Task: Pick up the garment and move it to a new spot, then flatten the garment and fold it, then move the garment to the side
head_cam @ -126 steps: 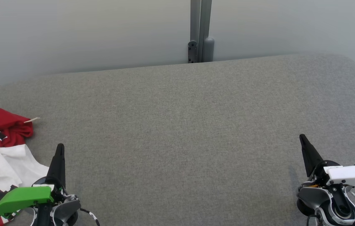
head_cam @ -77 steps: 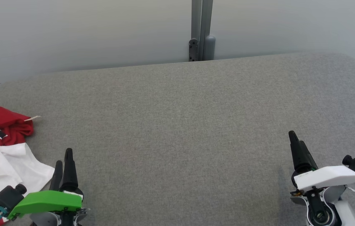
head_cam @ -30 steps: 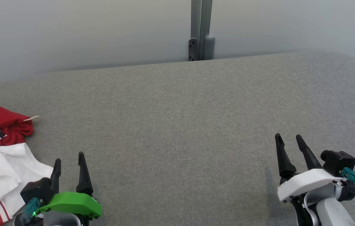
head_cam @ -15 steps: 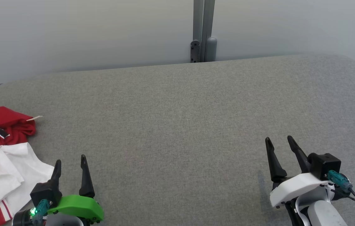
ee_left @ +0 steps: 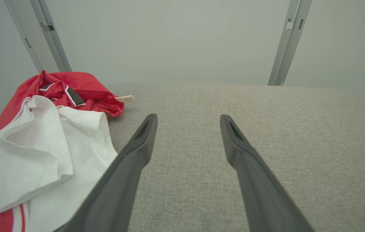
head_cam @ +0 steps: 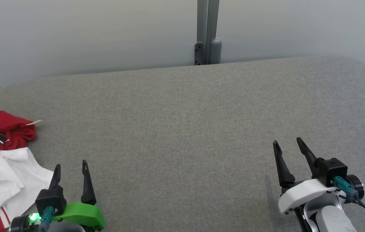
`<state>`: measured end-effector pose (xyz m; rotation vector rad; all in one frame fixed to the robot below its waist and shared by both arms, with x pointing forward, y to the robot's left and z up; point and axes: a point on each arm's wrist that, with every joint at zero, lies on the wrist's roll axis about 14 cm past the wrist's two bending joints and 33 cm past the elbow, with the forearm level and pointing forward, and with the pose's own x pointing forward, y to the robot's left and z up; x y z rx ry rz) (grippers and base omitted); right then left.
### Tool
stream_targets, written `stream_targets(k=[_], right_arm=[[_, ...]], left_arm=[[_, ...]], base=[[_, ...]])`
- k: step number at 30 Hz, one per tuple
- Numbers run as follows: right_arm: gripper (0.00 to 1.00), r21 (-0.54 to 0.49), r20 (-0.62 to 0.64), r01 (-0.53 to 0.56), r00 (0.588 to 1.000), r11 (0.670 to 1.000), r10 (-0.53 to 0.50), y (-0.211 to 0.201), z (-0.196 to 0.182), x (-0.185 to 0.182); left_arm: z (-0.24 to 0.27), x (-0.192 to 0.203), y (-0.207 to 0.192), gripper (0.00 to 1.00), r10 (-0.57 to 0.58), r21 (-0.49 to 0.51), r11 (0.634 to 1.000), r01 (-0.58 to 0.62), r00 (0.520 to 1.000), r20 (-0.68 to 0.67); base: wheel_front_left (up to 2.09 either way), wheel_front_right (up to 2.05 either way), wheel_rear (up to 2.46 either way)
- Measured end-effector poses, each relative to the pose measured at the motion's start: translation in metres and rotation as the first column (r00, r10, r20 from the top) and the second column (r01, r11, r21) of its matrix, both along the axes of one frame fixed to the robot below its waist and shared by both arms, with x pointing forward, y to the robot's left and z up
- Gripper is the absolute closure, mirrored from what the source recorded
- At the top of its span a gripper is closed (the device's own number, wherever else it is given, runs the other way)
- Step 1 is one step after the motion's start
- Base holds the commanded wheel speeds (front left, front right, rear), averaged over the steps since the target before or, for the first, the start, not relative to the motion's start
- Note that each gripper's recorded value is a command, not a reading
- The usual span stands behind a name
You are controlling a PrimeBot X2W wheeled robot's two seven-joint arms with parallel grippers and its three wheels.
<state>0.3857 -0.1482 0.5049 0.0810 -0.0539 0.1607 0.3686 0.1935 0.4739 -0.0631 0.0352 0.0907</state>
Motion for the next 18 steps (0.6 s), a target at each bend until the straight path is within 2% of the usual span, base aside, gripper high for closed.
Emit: stream_targets(k=[10, 18], right_arm=[[0.0, -0.053, 0.018, -0.006, 1.0, 0.999, 0.007, 0.001, 0.001, 0.001], [0.0, -0.053, 0.011, -0.031, 0.999, 0.998, 0.031, 0.01, -0.002, 0.002]], left_arm=[[0.0, -0.001, 0.001, 0.0, -0.006, 0.047, 0.999, 0.006, 1.0, 0.008], [-0.002, -0.003, 0.006, 0.0, 0.007, 0.047, 0.999, -0.007, 1.0, 0.003]], base=[[0.0, 0.0, 0.0], [0.0, 0.0, 0.0]])
